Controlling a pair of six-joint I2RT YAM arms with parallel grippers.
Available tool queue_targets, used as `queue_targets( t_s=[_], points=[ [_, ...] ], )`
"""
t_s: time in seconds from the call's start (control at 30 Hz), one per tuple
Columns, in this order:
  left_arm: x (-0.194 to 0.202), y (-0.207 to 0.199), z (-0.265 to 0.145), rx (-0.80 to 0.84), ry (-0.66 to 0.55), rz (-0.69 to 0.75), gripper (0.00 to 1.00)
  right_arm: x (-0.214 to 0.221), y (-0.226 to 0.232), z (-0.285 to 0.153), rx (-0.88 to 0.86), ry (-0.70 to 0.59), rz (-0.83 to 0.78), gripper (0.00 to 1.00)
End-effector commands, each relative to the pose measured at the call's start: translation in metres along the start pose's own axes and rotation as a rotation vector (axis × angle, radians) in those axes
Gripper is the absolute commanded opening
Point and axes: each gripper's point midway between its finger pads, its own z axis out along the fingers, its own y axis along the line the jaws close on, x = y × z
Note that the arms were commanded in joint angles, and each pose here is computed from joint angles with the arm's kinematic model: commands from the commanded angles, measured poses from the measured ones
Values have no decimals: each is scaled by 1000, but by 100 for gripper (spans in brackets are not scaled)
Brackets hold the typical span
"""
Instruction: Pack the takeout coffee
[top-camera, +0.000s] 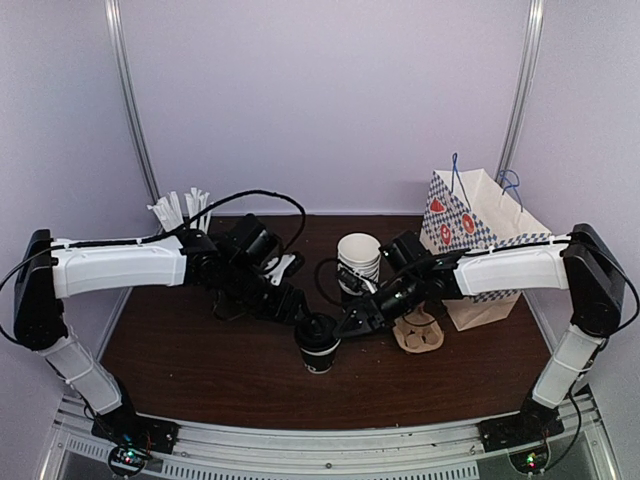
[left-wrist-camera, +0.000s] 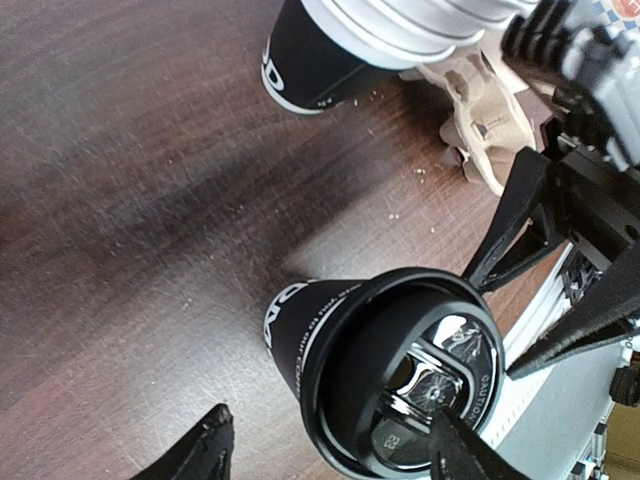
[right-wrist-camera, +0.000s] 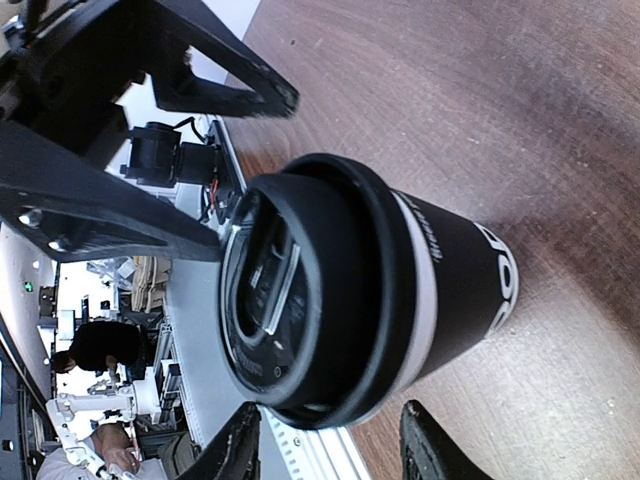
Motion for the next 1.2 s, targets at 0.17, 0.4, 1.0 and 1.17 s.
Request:
queue_targets(
  t_s=[0.17, 0.4, 1.0, 1.17],
  points=[
    [0, -12, 11, 72, 29, -6, 57, -1, 9, 10, -53, 20, -16, 45],
    [8, -9, 19, 78, 54, -26, 49, 2, 2, 14, -49, 30, 10, 39],
    [22, 3, 40, 58, 99, -46, 50, 18, -37, 22, 93, 72, 88, 18],
    [26, 6, 46, 59, 112, -53, 50, 19, -42, 28, 83, 95, 104, 22]
  ],
)
